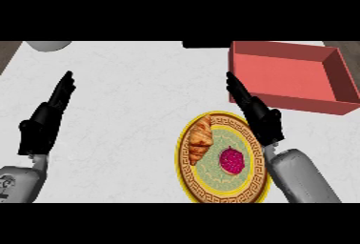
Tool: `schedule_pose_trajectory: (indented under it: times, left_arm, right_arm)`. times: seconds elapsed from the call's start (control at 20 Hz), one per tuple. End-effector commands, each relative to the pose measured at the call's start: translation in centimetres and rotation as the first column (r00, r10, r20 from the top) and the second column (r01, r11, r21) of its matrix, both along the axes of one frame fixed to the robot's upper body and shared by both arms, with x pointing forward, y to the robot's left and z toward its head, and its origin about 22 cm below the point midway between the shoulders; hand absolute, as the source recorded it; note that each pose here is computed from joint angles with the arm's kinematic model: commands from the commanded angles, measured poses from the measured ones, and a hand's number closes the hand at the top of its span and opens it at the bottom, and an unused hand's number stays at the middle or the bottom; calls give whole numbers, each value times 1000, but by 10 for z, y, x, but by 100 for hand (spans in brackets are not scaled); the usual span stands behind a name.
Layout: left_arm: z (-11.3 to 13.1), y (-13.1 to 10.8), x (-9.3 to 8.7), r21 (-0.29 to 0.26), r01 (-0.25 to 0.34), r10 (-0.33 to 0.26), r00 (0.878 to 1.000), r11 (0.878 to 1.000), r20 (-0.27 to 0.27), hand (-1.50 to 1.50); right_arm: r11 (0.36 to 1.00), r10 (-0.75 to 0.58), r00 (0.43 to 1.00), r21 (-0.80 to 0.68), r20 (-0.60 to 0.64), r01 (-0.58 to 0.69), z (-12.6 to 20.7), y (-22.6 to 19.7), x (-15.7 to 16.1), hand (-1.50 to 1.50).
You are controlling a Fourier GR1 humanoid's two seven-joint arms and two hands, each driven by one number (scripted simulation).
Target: Pick the cupcake from the plate and place it in the cardboard box
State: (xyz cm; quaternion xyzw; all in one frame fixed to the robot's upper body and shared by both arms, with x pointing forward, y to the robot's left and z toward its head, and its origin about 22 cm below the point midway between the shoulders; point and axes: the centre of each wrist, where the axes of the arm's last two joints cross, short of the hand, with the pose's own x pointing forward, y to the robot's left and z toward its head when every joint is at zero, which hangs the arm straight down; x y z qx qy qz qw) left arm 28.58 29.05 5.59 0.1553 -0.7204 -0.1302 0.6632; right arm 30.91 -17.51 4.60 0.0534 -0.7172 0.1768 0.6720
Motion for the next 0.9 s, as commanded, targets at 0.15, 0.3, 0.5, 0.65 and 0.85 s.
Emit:
schedule_pose_trajectory:
  times: [0.15,0.3,0.5,0.65,0.85]
  left_arm:
    - [8,-19,-6,31,174,-176,981,984,76,0]
    - [11,-25,-1,17,251,-252,967,968,50,0]
    - [-4,-21,-7,14,291,-291,955,957,65,0]
    - [14,-25,4,13,318,-318,944,948,88,0]
    - [11,-25,13,12,317,-317,946,948,71,0]
  right_arm:
    - [977,196,929,15,314,-212,114,-43,13,-150]
    - [893,339,866,-415,367,-174,162,-79,18,-150]
    - [904,407,827,-304,388,-302,136,-138,22,-150]
    - [838,522,731,-426,440,-341,123,-139,20,-150]
    - [730,652,609,-589,452,-345,132,-123,18,-150]
